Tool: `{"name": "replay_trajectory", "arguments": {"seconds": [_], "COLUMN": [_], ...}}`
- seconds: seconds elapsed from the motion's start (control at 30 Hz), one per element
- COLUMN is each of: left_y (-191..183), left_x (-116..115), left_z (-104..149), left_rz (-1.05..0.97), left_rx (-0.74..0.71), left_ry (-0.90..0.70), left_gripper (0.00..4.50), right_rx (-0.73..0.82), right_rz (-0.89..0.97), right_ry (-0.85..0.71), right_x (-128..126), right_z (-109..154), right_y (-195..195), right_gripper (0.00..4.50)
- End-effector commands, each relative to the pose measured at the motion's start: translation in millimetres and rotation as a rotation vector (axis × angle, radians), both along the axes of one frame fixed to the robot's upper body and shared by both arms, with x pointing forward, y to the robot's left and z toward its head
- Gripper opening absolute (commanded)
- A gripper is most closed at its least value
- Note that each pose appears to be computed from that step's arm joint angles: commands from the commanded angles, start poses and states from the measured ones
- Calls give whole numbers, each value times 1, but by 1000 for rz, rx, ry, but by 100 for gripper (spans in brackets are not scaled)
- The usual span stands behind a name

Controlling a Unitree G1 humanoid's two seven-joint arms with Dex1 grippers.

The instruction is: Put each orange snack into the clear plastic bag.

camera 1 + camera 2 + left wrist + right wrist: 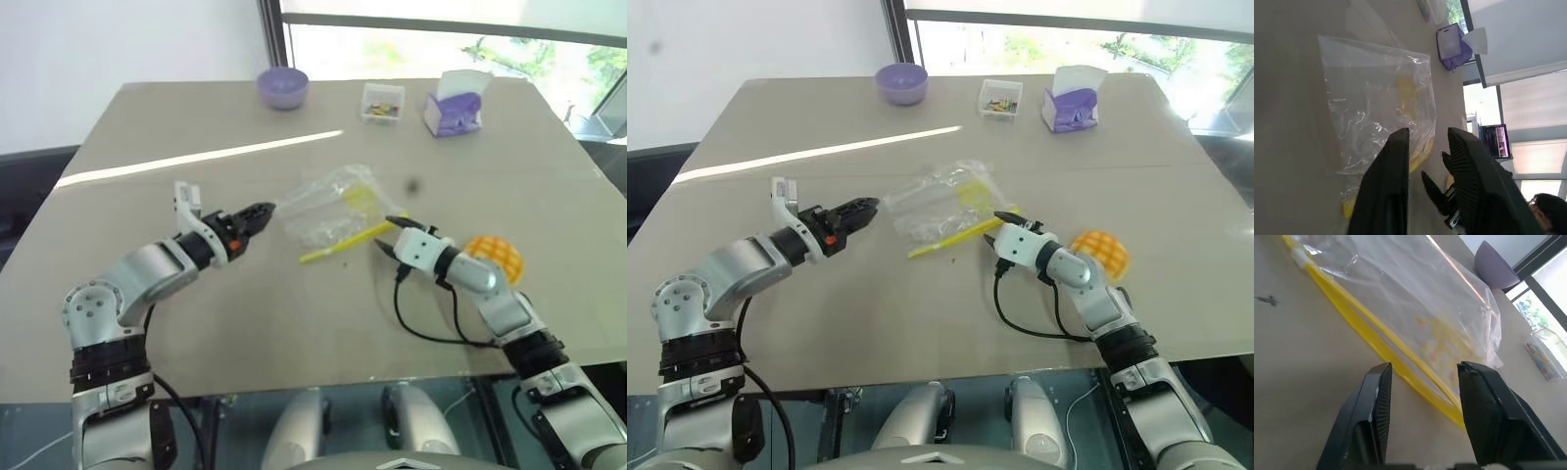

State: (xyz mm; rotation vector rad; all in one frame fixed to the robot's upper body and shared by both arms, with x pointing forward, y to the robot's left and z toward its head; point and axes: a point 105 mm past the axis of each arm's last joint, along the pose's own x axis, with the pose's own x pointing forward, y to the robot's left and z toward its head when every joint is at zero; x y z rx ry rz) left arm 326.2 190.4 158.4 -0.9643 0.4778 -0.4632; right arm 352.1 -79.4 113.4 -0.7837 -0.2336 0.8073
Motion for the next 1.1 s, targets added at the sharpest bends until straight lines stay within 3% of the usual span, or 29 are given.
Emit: {"name": "replay_trajectory", "arguments": {"seconds": [0.03, 0.07, 0.1, 0.43, 0.87, 0.97, 1.1], "left_y": [5, 5, 5, -24, -73, -79, -84], "left_x": [0, 1, 2, 21, 49, 55, 62], "left_z": [-10, -13, -16, -36, -59, -72, -72], "left_rz": [3, 5, 5, -102, -256, -260, -257], "left_rx": [33, 38, 40, 102, 20, 4, -66], "left_ry": [26, 39, 51, 106, 160, 169, 157], "left_gripper": [305, 309, 309, 309, 309, 220, 33], "right_rx": [58, 72, 83, 247, 254, 255, 254], "right_rz": [28, 40, 60, 195, 64, 44, 24], "right_ry": [-32, -18, -2, 176, 158, 147, 139], "right_x": [-8, -12, -18, -82, -97, -98, -98], "right_z": [26, 28, 30, 66, 69, 70, 71], "right_y": [-5, -6, -7, -27, -40, -40, -41], "right_gripper": [397, 443, 447, 447, 447, 450, 450]}}
